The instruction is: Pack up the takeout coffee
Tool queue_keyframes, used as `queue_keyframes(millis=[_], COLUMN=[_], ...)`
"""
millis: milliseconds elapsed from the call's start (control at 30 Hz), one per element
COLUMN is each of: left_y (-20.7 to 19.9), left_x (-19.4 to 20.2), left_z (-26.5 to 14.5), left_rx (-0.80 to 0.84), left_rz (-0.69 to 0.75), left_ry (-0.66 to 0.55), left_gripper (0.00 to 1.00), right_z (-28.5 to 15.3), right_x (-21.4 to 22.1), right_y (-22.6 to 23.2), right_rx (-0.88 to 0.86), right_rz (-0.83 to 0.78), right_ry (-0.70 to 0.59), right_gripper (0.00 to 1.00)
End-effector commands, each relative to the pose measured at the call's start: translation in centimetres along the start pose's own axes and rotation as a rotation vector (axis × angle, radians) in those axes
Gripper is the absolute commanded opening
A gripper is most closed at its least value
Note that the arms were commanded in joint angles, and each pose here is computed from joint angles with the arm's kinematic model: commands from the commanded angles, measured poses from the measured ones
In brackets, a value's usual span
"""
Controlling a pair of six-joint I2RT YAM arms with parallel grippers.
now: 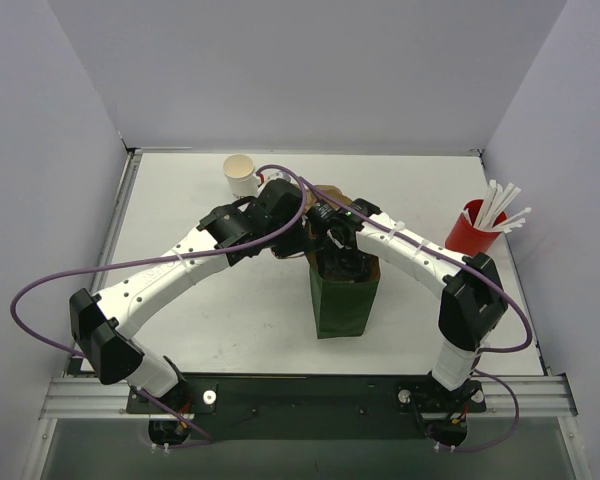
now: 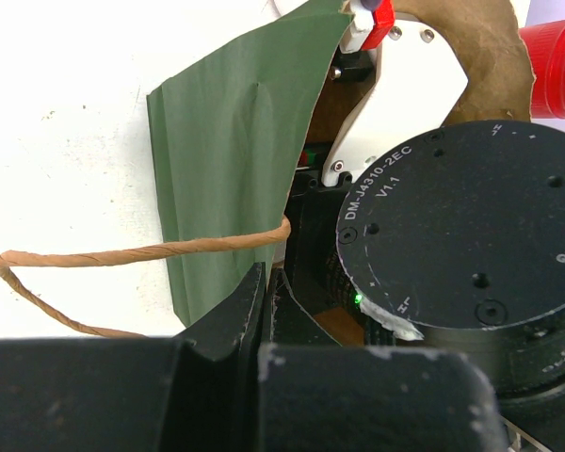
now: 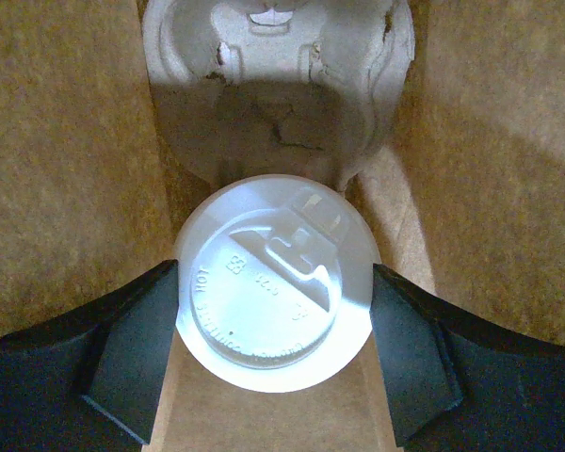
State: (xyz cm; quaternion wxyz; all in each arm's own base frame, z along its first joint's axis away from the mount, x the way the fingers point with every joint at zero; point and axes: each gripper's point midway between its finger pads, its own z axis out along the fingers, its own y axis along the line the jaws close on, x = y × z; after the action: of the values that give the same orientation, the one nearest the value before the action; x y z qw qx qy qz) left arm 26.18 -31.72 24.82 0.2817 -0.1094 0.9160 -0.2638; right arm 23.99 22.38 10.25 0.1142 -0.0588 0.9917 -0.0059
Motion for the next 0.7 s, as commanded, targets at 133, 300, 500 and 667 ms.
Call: queue_keyframes(millis=[133, 300, 500, 667], left_y=[-1.7, -1.6, -1.6, -1.5], left_x=[-1.3, -1.3, -1.3, -1.3], left_z=[-1.2, -1.2, -1.2, -1.3], left_rx=[0.069, 0.067, 0.065, 0.063], left_rz=[-0.009, -0.011, -0.013, -0.013], left_ry=[-0.051, -0.051, -0.051, -0.052], left_gripper=[0.00, 0.00, 0.00, 0.00], right_z=[0.7, 0.5, 0.2, -0.4], right_x=[4.8, 4.8, 4.7, 4.4], right_y=[-2.9, -2.9, -3.0, -3.0], right_rx=[0.134, 0.131, 0.130, 0.123], right_rz=[-0.040, -0.039, -0.040, -0.038], right_ry=[0.191, 0.190, 0.179, 0.165], right_gripper=[0.45, 0.48, 0.64, 0.82])
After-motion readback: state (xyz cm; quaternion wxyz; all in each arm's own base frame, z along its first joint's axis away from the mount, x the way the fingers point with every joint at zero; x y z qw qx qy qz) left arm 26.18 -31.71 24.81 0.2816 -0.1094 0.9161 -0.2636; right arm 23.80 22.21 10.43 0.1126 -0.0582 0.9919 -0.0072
